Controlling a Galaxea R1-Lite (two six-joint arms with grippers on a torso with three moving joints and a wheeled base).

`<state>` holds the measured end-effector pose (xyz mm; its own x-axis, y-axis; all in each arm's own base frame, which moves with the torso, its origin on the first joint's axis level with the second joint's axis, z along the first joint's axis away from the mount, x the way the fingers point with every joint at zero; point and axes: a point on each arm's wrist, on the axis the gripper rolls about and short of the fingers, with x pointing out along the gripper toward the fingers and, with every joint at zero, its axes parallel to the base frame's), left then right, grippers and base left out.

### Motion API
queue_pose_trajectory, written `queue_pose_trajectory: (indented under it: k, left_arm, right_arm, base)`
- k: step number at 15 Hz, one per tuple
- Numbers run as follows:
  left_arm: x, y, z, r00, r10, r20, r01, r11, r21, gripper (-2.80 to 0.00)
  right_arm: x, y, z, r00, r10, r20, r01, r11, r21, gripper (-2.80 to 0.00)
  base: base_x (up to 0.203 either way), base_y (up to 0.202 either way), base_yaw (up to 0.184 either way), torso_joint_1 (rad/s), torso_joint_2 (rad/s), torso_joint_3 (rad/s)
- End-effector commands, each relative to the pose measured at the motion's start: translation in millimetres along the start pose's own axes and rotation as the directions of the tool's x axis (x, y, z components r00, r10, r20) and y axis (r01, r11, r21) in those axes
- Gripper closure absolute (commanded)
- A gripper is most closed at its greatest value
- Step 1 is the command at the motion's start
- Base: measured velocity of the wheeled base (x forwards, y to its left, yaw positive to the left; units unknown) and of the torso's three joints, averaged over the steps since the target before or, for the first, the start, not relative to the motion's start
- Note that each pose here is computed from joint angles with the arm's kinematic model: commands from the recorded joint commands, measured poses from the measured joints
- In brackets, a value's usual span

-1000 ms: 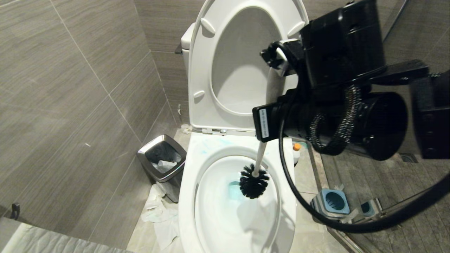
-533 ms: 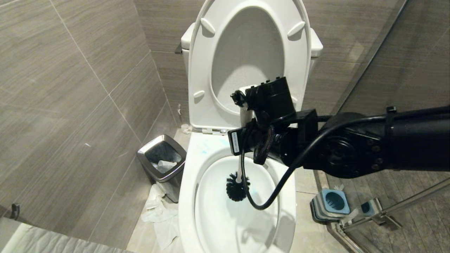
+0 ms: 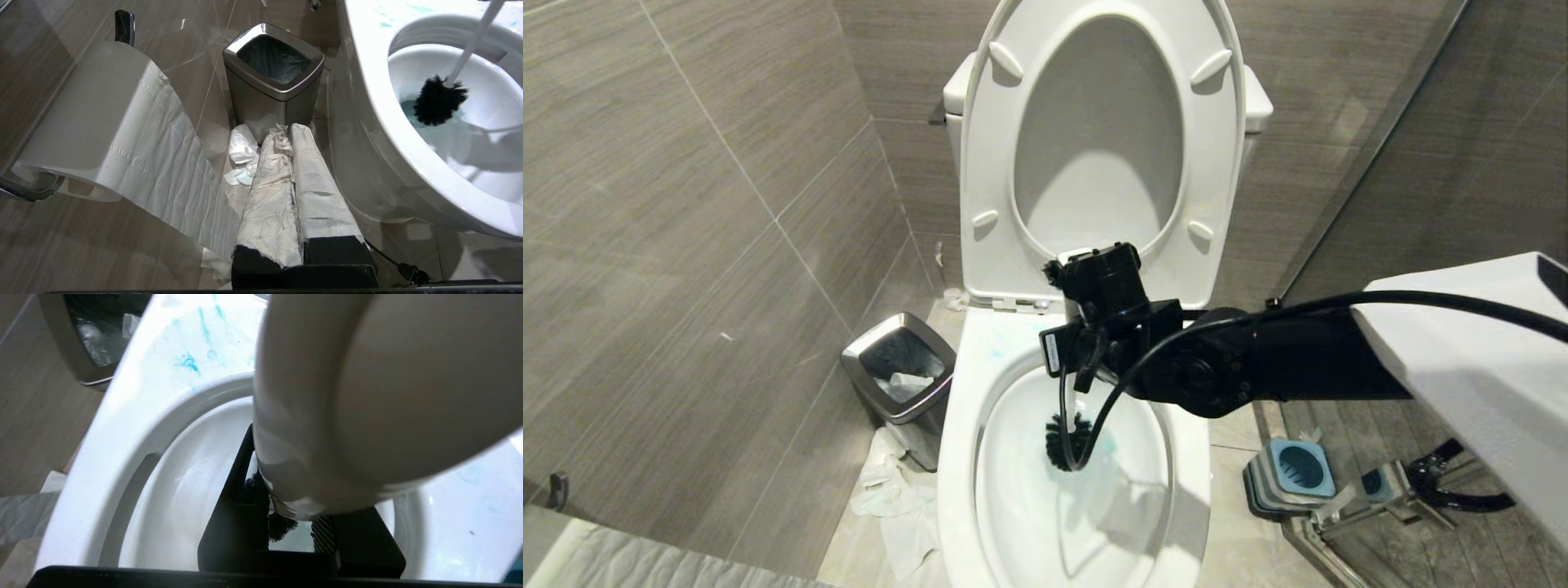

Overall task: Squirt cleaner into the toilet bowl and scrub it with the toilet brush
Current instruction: Scrub the toilet bowl

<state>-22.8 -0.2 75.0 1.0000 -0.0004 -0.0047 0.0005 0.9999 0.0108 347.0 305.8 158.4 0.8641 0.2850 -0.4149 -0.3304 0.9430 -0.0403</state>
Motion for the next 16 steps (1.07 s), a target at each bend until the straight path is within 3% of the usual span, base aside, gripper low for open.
queue_pose_trajectory:
  k: [1, 4, 7, 13, 16]
  left_arm:
    - [0.2, 0.0, -0.4, 1.0, 0.0, -0.003, 0.0, 1.0, 0.0, 0.0]
    - [0.2, 0.0, -0.4, 1.0, 0.0, -0.003, 0.0, 1.0, 0.0, 0.0]
    - [0.2, 0.0, -0.4, 1.0, 0.0, -0.003, 0.0, 1.0, 0.0, 0.0]
    - [0.2, 0.0, -0.4, 1.0, 0.0, -0.003, 0.0, 1.0, 0.0, 0.0]
    - [0.2, 0.0, -0.4, 1.0, 0.0, -0.003, 0.0, 1.0, 0.0, 0.0]
  right_arm:
    - [30.3, 4.0, -21.2, 0.999, -0.018, -0.041, 0.017, 1.0, -0.014, 0.0]
    - [64.9, 1.3, -38.2, 0.997, -0.044, -0.058, 0.042, 0.999, -0.026, 0.0]
    - [70.9, -1.4, -33.4, 0.998, -0.058, -0.035, 0.057, 0.998, -0.019, 0.0]
    - [-29.4, -23.4, 50.3, 0.99, -0.034, 0.138, 0.034, 0.999, 0.003, 0.0]
    - [-38.2, -27.3, 43.8, 0.993, -0.032, 0.111, 0.034, 0.999, -0.02, 0.0]
  base:
    - [0.0, 0.0, 0.0, 0.0, 0.0, 0.0]
    - [0.0, 0.0, 0.0, 0.0, 0.0, 0.0]
    - [0.0, 0.0, 0.0, 0.0, 0.0, 0.0]
    - [0.0, 0.0, 0.0, 0.0, 0.0, 0.0]
    - [0.0, 0.0, 0.0, 0.0, 0.0, 0.0]
